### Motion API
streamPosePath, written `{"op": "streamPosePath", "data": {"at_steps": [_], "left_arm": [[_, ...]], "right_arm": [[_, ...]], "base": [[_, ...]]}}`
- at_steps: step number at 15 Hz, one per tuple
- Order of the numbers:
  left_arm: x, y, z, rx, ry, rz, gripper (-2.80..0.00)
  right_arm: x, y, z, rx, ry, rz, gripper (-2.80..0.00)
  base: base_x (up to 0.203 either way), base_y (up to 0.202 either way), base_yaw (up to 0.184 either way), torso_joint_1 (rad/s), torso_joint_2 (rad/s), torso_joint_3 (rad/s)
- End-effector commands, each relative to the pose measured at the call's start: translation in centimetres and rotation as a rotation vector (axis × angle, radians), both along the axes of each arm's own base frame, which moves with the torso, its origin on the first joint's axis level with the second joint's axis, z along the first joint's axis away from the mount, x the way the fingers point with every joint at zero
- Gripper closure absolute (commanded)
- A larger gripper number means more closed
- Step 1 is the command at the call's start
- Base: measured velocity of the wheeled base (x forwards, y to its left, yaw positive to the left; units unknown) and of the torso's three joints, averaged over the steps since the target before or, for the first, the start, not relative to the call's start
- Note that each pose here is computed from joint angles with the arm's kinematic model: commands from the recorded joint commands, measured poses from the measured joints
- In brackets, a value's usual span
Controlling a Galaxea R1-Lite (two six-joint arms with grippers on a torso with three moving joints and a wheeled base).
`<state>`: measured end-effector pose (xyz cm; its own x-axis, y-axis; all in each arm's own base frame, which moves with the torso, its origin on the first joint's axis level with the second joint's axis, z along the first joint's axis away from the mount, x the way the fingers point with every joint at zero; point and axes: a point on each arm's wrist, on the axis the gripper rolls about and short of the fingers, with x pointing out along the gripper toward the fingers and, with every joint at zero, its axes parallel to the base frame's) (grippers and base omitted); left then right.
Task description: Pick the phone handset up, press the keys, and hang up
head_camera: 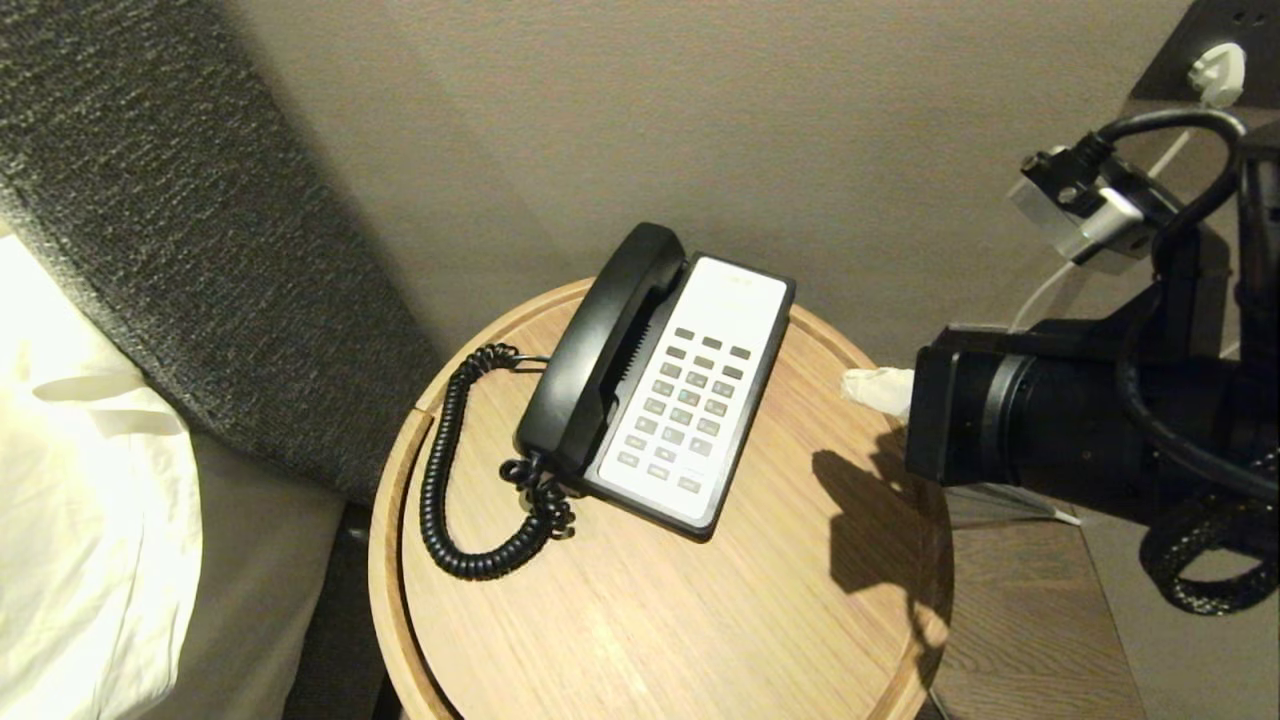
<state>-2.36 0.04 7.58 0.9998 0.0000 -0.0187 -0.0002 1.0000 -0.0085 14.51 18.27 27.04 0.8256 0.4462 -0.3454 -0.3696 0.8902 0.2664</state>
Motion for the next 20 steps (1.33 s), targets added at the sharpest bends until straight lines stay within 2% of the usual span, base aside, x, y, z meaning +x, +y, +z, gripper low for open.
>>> {"op": "streamPosePath", "data": {"at_steps": [1, 2, 6, 11, 15, 17, 20], "left_arm": [[0.1, 0.0, -0.1, 0.016, -0.022, -0.002, 0.00], [0.2, 0.0, -0.1, 0.024, -0.052, -0.006, 0.00], [0.3, 0.0, -0.2, 0.059, -0.066, -0.011, 0.00], [0.3, 0.0, -0.2, 0.050, -0.067, -0.010, 0.00], [0.3, 0.0, -0.2, 0.050, -0.066, -0.010, 0.00], [0.3, 0.0, -0.2, 0.050, -0.068, -0.010, 0.00], [0.3, 0.0, -0.2, 0.050, -0.067, -0.010, 0.00]], "right_arm": [[-0.2, -0.3, -0.5, -0.012, 0.010, -0.005, 0.00], [-0.4, -0.5, -0.7, -0.014, 0.012, -0.005, 0.00], [-1.4, -2.0, -1.0, -0.015, 0.012, -0.007, 0.00], [-2.8, -3.9, -2.2, -0.028, 0.018, -0.033, 0.00], [-5.3, -7.5, -1.3, 0.015, -0.039, -0.085, 0.00], [-6.0, -10.4, -2.1, 0.019, -0.051, -0.169, 0.00], [-8.4, -16.2, -3.1, 0.067, -0.103, -0.419, 0.00]], "base": [[0.000, 0.000, 0.000, 0.000, 0.00, 0.000], [0.000, 0.000, 0.000, 0.000, 0.00, 0.000], [0.000, 0.000, 0.000, 0.000, 0.00, 0.000], [0.000, 0.000, 0.000, 0.000, 0.00, 0.000], [0.000, 0.000, 0.000, 0.000, 0.00, 0.000], [0.000, 0.000, 0.000, 0.000, 0.00, 0.000], [0.000, 0.000, 0.000, 0.000, 0.00, 0.000]]}}
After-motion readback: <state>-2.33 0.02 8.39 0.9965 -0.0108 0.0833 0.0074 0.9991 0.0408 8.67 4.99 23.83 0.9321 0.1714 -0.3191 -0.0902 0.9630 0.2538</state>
